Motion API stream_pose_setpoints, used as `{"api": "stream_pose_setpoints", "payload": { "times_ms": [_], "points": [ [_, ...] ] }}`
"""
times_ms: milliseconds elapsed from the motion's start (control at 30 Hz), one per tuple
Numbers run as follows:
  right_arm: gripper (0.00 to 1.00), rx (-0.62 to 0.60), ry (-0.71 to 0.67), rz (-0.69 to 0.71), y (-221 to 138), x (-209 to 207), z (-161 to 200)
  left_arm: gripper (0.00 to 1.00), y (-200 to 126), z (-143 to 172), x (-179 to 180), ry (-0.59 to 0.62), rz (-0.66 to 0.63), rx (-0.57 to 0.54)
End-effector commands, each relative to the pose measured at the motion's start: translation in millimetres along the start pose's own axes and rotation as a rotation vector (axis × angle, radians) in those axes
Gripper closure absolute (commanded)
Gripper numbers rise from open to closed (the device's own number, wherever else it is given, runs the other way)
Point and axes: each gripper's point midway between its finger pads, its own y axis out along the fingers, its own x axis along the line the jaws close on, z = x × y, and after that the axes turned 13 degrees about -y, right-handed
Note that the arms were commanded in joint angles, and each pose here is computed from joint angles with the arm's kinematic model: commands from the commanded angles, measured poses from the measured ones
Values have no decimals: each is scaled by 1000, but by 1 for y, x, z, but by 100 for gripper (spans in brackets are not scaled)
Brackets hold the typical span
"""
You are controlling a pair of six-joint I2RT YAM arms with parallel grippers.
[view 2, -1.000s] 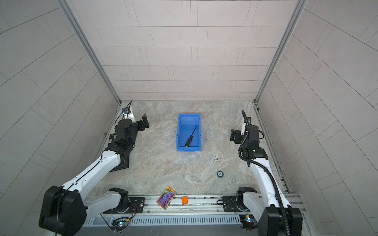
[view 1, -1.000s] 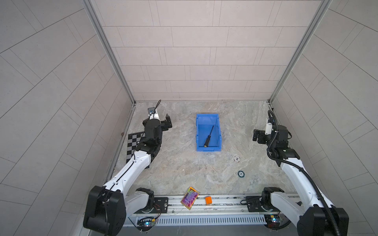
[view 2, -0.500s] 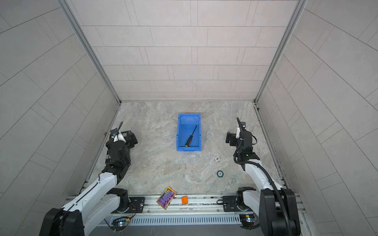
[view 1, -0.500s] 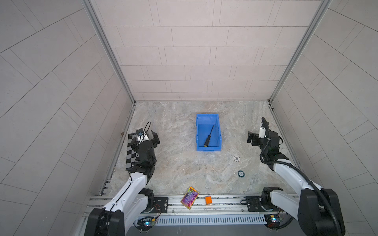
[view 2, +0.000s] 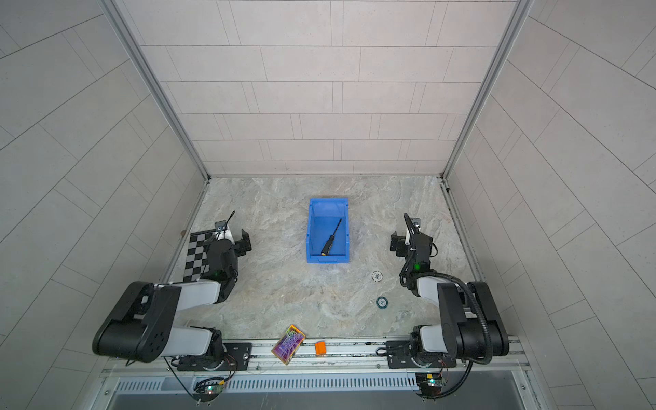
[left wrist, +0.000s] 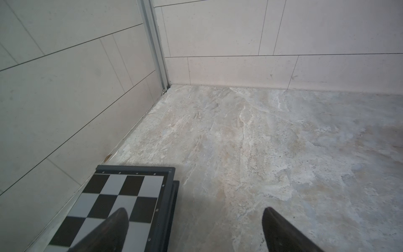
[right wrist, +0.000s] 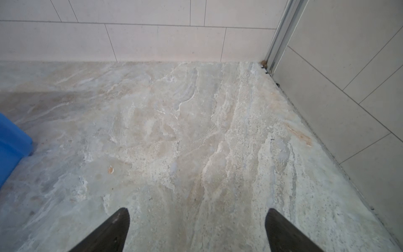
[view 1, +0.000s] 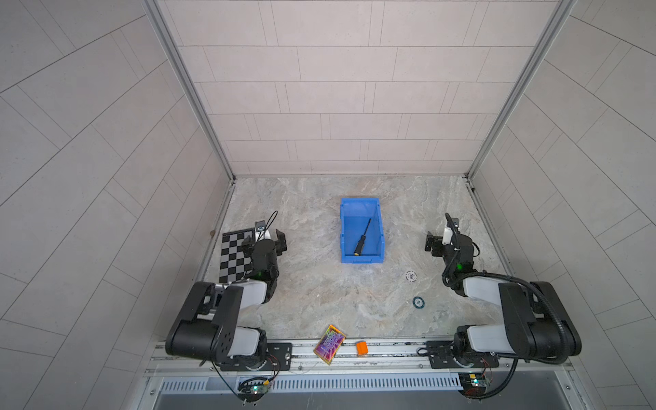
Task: Put the screwdriver in the bin
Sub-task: Reset both arms
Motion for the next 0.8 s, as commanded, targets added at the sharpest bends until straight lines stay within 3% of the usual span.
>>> {"api": "stream_pose_setpoints", "payload": {
  "times_ms": [0, 67, 100, 233, 333, 433, 767],
  "points": [
    [1, -62, -14, -4, 11, 4, -15, 0, 10, -18, -14, -9, 69, -28],
    [1, -29, -71, -37, 21, 19, 0, 0, 13, -15, -23, 12, 117, -11],
    [1, -80, -86, -15, 21, 23, -6, 0, 12, -14, -24, 14, 120, -5],
    [1, 43, -95, 0, 23, 21, 0, 1, 12, -14, -26, 17, 134, -5],
    [1, -41, -91, 44, 24, 16, -5, 1, 12, -13, -31, 26, 163, 6],
    [1, 4, -100, 31, 23, 18, -1, 0, 12, -12, -30, 25, 163, 5],
    [1, -22, -106, 23, 23, 20, -3, 1, 11, -13, -30, 25, 164, 2]
  ]
}}
